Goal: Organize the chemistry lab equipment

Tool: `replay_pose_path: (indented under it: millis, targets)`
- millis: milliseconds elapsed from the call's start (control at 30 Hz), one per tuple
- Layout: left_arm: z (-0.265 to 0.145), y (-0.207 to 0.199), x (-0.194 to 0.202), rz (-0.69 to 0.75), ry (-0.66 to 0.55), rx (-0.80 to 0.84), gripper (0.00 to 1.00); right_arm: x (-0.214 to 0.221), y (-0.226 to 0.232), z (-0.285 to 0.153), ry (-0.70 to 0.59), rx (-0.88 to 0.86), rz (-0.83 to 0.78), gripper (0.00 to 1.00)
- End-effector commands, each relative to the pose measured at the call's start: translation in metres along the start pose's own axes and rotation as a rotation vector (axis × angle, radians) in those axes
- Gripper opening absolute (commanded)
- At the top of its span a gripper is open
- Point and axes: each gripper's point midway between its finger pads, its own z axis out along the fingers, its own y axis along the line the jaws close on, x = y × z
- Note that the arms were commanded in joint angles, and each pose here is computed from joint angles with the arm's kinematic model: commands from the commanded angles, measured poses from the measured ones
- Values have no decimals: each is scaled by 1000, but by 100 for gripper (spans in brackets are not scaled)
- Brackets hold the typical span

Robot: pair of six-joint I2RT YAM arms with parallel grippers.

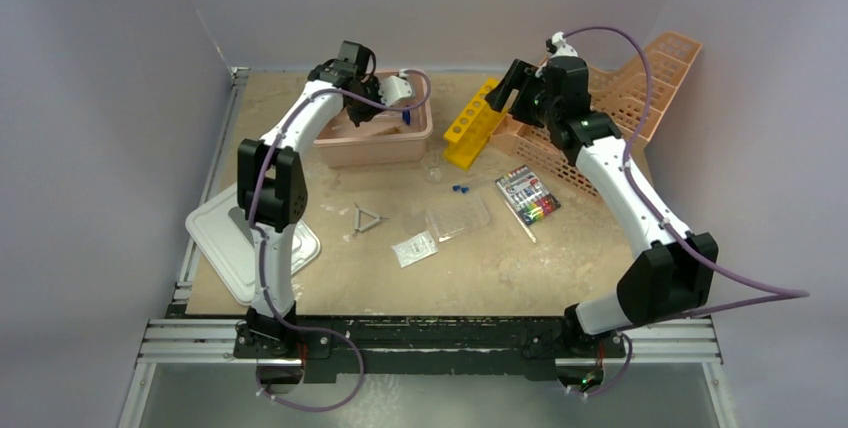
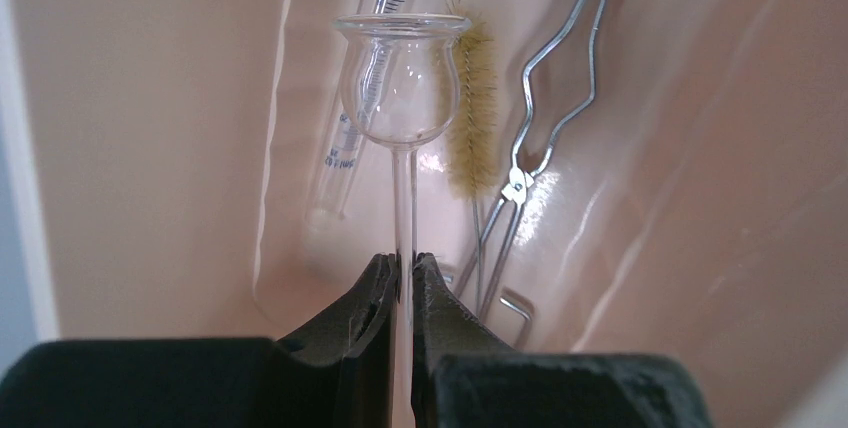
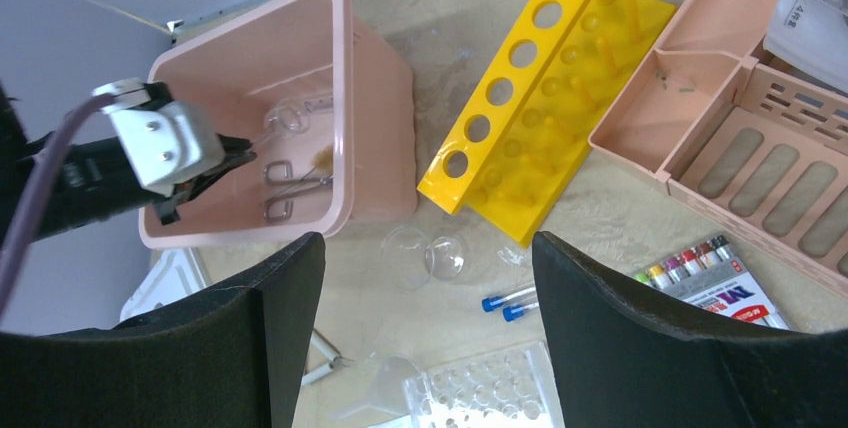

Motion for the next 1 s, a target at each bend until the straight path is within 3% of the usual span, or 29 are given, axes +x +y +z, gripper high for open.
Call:
replay_pose_path:
  millis: [0,400,567,967]
  targets:
    - [15,17,-8,71,-35,5,0,-23,5,-1,-46,13,-26,78]
    - [62,40,4,100,-18,-44,1,-29,10,10,7,36,-20,77]
    - [73,49,24,83,55,-103,4,-46,10,3,-83,44,-39,76]
    - [57,67,8,11,-1,-173,23,-48,12,-8,-117,27,-23,76]
